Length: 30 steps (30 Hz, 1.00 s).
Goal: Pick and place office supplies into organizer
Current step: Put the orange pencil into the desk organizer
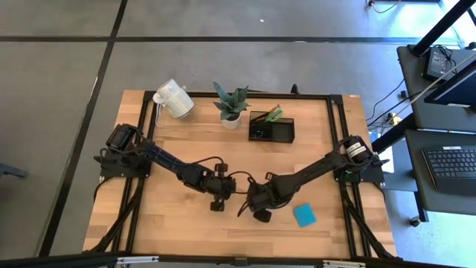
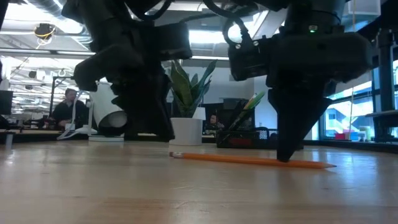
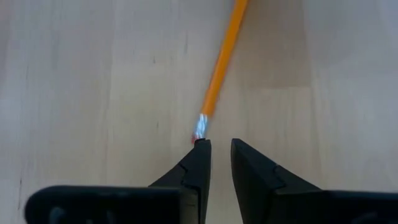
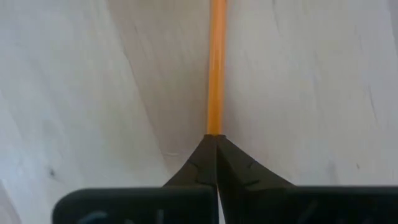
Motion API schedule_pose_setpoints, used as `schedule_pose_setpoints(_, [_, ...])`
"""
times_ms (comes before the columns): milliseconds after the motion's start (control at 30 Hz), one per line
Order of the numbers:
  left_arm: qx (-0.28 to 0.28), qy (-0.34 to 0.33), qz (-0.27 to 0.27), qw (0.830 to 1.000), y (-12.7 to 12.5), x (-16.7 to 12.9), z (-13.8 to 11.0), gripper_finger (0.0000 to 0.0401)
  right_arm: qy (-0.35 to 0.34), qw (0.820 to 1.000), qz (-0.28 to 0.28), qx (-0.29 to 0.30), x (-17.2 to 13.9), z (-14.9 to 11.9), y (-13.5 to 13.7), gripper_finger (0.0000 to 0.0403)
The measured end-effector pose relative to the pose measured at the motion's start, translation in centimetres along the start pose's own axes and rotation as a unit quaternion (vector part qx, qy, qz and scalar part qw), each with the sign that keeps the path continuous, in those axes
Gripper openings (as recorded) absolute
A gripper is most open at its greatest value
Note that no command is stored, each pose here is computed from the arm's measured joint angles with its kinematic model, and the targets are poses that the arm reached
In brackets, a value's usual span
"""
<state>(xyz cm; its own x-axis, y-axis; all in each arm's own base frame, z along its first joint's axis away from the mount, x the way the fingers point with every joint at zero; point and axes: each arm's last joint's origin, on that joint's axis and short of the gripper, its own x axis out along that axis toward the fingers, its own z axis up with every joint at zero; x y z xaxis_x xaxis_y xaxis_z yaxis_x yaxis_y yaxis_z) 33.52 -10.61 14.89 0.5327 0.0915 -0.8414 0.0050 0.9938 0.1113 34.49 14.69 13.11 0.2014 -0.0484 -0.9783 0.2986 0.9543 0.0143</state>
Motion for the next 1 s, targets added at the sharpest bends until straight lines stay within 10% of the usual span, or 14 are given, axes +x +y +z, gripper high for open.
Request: schedule_pose_setpoints(1000, [0.066,0.031,-0.018,0.997,1.1,2.7,-0.5,0.0044,-0.011,1.000,0.019,-0.009,0.1,0.2,0.3,0.0000])
